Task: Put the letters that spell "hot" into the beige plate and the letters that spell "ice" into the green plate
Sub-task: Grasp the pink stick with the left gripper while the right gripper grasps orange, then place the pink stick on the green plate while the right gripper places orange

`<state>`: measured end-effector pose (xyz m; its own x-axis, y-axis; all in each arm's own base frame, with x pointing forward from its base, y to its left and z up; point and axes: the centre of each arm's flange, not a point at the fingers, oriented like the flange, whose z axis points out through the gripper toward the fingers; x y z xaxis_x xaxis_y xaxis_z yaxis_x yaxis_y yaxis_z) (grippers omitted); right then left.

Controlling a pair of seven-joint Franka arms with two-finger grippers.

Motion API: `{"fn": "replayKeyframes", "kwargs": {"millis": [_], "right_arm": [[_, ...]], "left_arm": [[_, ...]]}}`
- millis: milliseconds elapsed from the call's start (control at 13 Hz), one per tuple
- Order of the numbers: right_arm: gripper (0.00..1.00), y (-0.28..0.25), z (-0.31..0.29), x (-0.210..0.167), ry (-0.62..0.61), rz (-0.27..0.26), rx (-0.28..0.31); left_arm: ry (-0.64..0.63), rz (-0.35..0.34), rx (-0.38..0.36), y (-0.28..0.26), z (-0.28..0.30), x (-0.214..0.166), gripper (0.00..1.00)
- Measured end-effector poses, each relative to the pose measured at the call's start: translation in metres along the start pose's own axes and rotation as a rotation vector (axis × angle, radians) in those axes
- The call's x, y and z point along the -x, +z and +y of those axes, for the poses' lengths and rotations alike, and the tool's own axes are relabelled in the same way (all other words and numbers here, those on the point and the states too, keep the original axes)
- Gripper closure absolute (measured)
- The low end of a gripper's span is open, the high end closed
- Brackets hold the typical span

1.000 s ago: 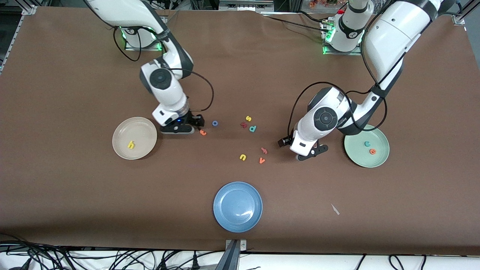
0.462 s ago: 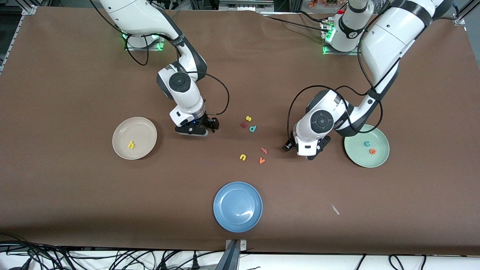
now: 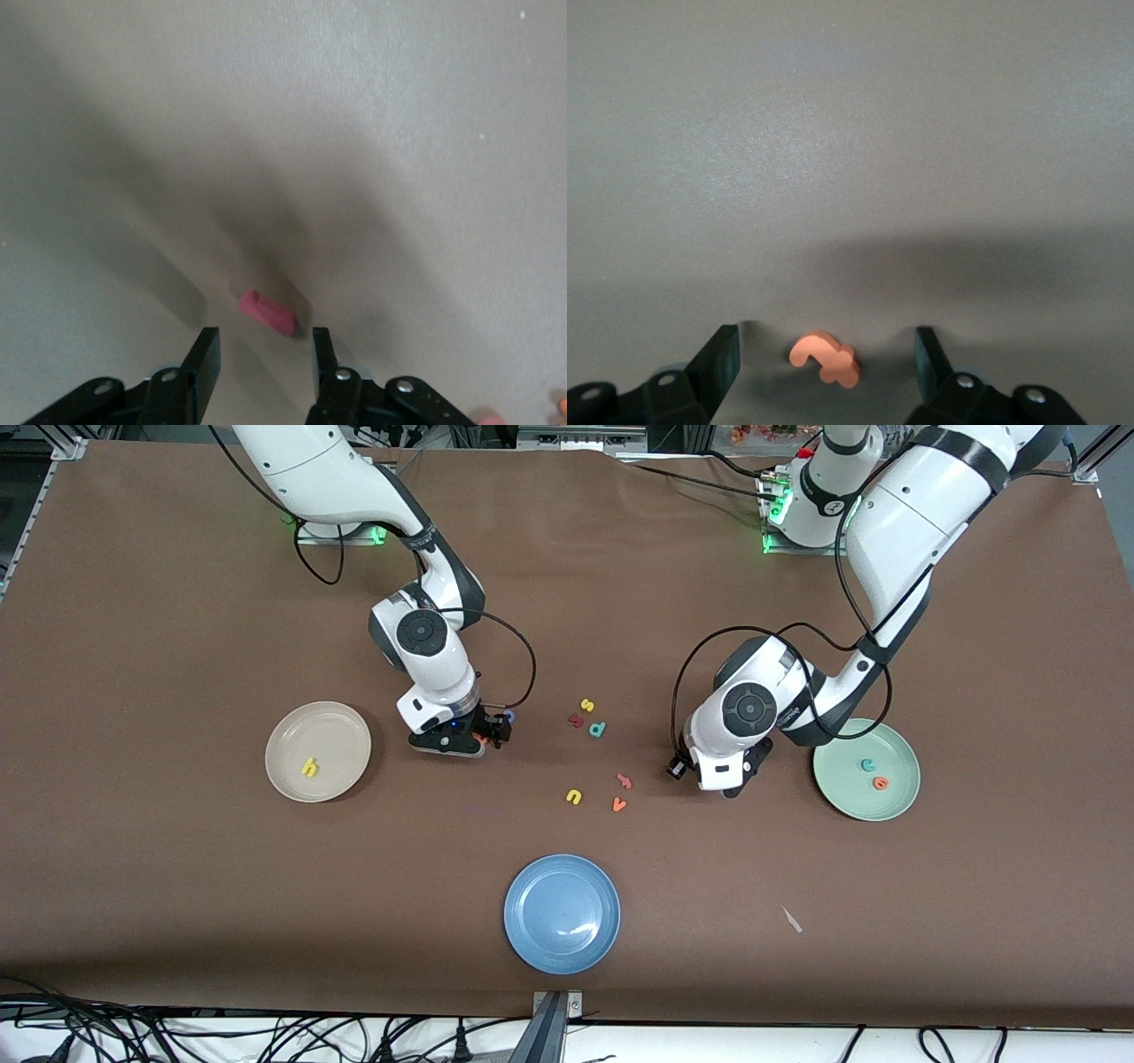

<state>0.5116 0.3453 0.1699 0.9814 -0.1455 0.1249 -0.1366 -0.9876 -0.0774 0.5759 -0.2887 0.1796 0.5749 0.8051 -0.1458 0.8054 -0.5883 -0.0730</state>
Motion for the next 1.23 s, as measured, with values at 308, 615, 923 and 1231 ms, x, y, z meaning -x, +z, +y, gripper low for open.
{"fn": "replayKeyframes", "kwargs": {"millis": [308, 615, 923, 1231], "right_arm": [[0.19, 0.0, 0.0, 0.0, -0.002, 0.001, 0.001], [0.6, -0.002, -0.005, 0.001, -0.008, 0.013, -0.015], [0.67, -0.003, -0.005, 0.001, -0.008, 0.016, -0.018], [0.67, -0.007, 0.006, -0.009, -0.031, 0.007, 0.009]], "left_arm": [[-0.058, 0.056, 0.002, 0.007, 0.0, -0.001, 0.51], [-0.082, 0.075, 0.005, 0.008, 0.0, 0.001, 0.52], [-0.08, 0.076, 0.018, 0.006, 0.003, 0.002, 0.8], [-0.038, 0.11, 0.02, 0.006, 0.003, 0.005, 0.93]]}}
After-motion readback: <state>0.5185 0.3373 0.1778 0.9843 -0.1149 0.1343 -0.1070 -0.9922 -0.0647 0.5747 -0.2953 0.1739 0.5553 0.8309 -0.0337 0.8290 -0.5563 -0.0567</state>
